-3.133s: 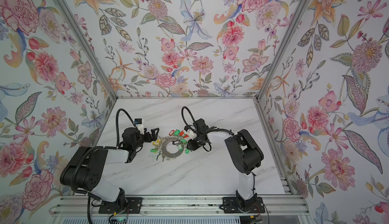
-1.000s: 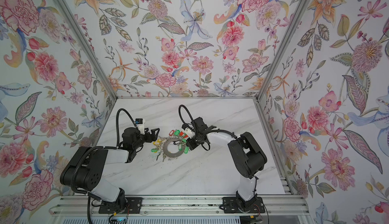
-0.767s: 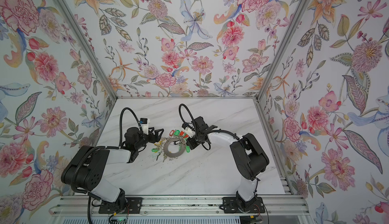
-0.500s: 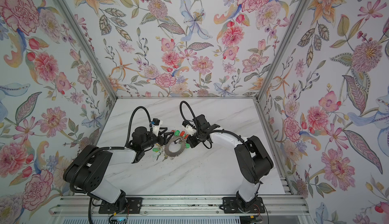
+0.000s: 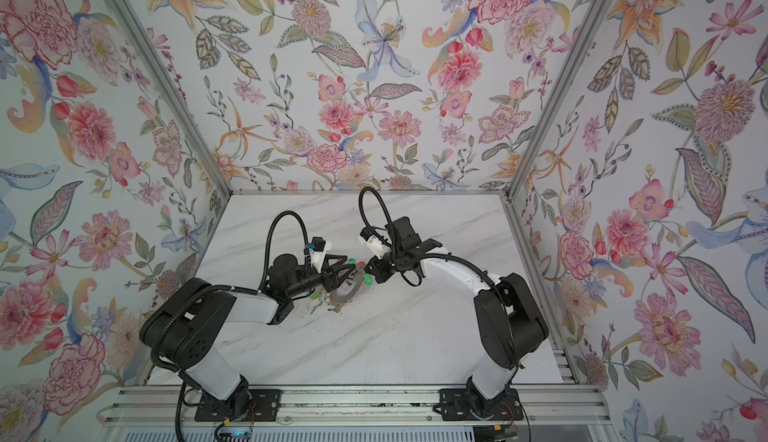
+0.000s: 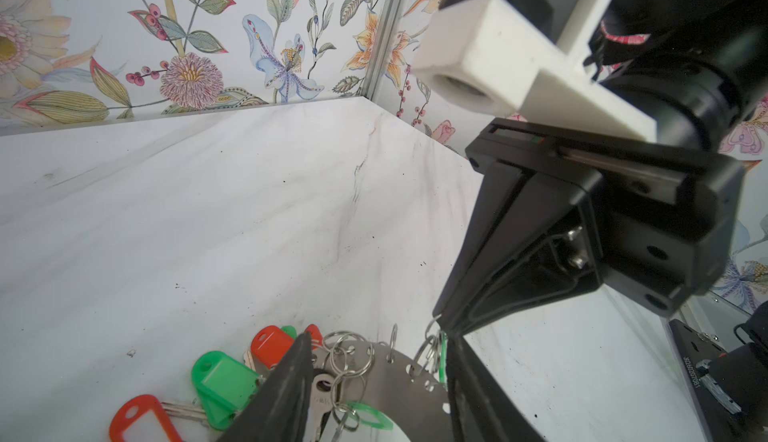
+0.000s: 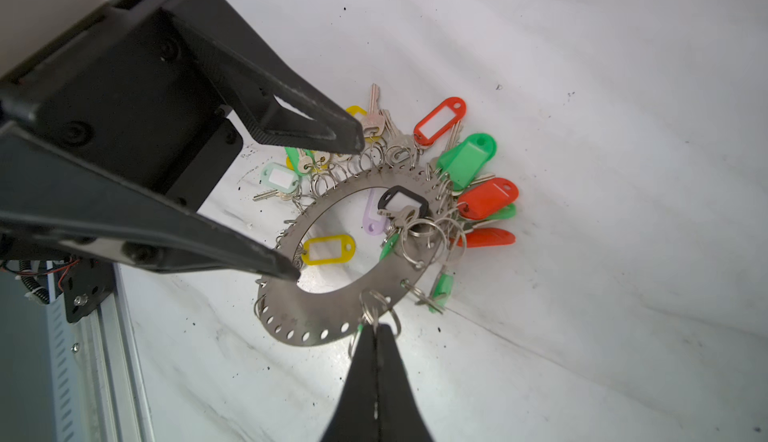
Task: Remove the keys from the keyring
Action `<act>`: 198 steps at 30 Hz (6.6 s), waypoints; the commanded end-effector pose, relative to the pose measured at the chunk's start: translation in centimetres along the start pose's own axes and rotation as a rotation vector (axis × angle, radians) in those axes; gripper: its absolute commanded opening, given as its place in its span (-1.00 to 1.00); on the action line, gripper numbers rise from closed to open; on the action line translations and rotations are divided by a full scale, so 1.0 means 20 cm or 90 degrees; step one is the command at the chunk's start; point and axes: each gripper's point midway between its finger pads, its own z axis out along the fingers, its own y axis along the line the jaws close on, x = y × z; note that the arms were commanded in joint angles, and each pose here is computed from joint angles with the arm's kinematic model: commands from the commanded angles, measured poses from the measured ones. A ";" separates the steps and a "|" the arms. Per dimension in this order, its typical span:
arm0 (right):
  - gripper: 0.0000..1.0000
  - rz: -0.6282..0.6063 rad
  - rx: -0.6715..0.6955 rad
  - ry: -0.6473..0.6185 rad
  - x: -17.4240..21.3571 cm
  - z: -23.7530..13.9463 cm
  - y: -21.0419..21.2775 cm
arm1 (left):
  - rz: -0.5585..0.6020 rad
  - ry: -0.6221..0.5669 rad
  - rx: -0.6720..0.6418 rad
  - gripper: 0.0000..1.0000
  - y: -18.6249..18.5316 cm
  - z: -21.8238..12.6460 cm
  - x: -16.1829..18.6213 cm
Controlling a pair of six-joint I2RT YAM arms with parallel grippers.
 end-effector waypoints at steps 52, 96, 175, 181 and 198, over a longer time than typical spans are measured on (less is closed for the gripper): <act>-0.87 -0.010 -0.063 -0.078 -0.18 -0.06 0.07 | 0.122 0.069 -0.014 -1.00 -0.13 0.07 0.06; -0.89 0.057 -0.118 -0.122 -0.15 -0.11 0.09 | 0.109 -0.200 0.042 -1.00 -0.32 -0.10 -0.53; -0.93 0.002 -0.004 -0.153 -0.20 -0.33 0.02 | 0.058 -0.031 0.042 -0.65 -0.16 0.09 -0.15; -0.93 0.009 -0.008 -0.156 -0.21 -0.32 0.01 | 0.090 0.023 0.041 -0.80 -0.16 0.12 -0.05; -0.95 0.017 -0.019 -0.149 -0.22 -0.32 0.03 | 0.106 0.050 0.095 -0.69 -0.25 0.20 -0.02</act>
